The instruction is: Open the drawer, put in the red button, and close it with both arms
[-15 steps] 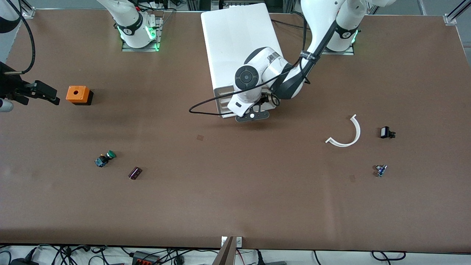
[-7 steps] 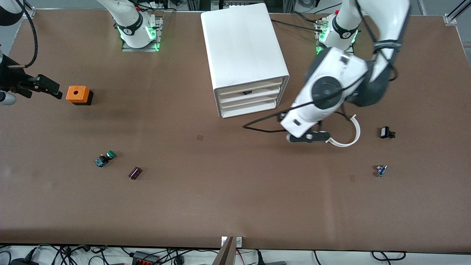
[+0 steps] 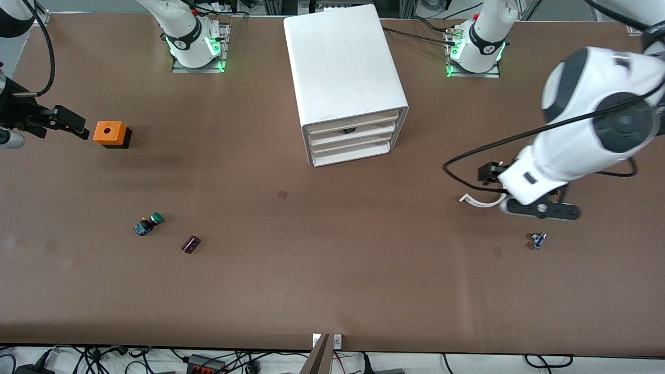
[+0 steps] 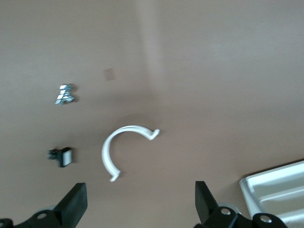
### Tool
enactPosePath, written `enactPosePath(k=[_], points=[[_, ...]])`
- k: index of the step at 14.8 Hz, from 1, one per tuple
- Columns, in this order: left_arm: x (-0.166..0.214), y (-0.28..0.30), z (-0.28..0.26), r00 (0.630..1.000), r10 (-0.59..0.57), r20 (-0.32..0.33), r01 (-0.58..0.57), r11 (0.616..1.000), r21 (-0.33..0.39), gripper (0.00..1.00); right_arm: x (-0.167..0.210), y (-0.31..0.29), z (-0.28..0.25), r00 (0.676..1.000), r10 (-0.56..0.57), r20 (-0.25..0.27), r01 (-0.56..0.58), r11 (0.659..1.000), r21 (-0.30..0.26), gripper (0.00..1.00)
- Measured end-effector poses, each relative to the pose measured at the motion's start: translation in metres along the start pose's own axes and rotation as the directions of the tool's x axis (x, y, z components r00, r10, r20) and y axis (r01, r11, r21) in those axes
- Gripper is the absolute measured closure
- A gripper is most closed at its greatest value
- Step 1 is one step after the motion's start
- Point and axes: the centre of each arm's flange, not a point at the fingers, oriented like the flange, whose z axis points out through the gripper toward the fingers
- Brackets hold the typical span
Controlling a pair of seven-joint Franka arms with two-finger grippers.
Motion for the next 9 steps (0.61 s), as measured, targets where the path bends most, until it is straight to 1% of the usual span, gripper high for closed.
enactPosePath(k=[2, 5, 6, 9], points=[[-0.009, -0.022, -0.018, 1.0, -0.009, -0.015, 0.009, 1.0, -0.002, 0.0, 0.0, 0.0, 0.0, 1.0, 0.001, 0.0, -0.001, 1.0, 0.0, 0.0], [-0.031, -0.036, -0.053, 0.998, -0.024, -0.066, 0.024, 1.0, -0.005, 0.0, 0.0, 0.0, 0.0, 1.0, 0.001, 0.001, -0.001, 1.0, 0.0, 0.0], [-0.042, -0.041, -0.064, 0.995, -0.037, -0.089, 0.036, 0.999, -0.019, 0.0, 0.0, 0.0, 0.0, 1.0, 0.001, 0.001, -0.001, 1.0, 0.0, 0.0], [-0.083, -0.073, -0.086, 0.965, -0.109, -0.238, 0.097, 0.993, -0.064, 0.0, 0.0, 0.0, 0.0, 1.0, 0.001, 0.001, -0.001, 1.0, 0.0, 0.0]])
